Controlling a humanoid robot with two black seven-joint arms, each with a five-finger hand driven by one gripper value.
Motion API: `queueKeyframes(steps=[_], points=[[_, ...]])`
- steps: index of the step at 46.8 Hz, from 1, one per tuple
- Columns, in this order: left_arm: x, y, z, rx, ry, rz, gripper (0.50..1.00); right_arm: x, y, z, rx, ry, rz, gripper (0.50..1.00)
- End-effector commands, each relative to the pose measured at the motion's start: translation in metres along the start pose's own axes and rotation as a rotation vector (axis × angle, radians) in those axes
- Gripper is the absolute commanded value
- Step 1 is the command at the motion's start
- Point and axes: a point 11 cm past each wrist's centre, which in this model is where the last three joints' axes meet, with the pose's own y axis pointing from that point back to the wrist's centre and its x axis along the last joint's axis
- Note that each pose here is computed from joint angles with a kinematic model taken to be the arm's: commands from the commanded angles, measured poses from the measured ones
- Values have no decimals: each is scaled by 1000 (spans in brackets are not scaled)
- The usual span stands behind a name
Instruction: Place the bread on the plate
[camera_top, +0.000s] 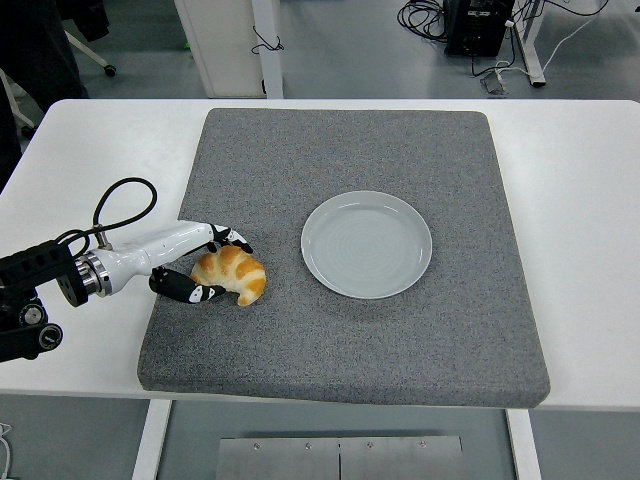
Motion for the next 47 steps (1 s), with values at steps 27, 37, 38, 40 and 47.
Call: queueKeyframes(steps=[27,37,38,40,47], points=[[134,11,24,-42,-63,159,500,0,0,0,0,0,-1,1000],[190,21,50,-104,-60,216,500,0,0,0,0,0,-1,1000],[195,22,53,-108,-66,221,500,0,0,0,0,0,-1,1000],[203,23,58,-118,-77,226,500,0,0,0,0,0,1,1000],[226,23,69,-143,-112,247,501,0,0,0,0,0,-1,1000]])
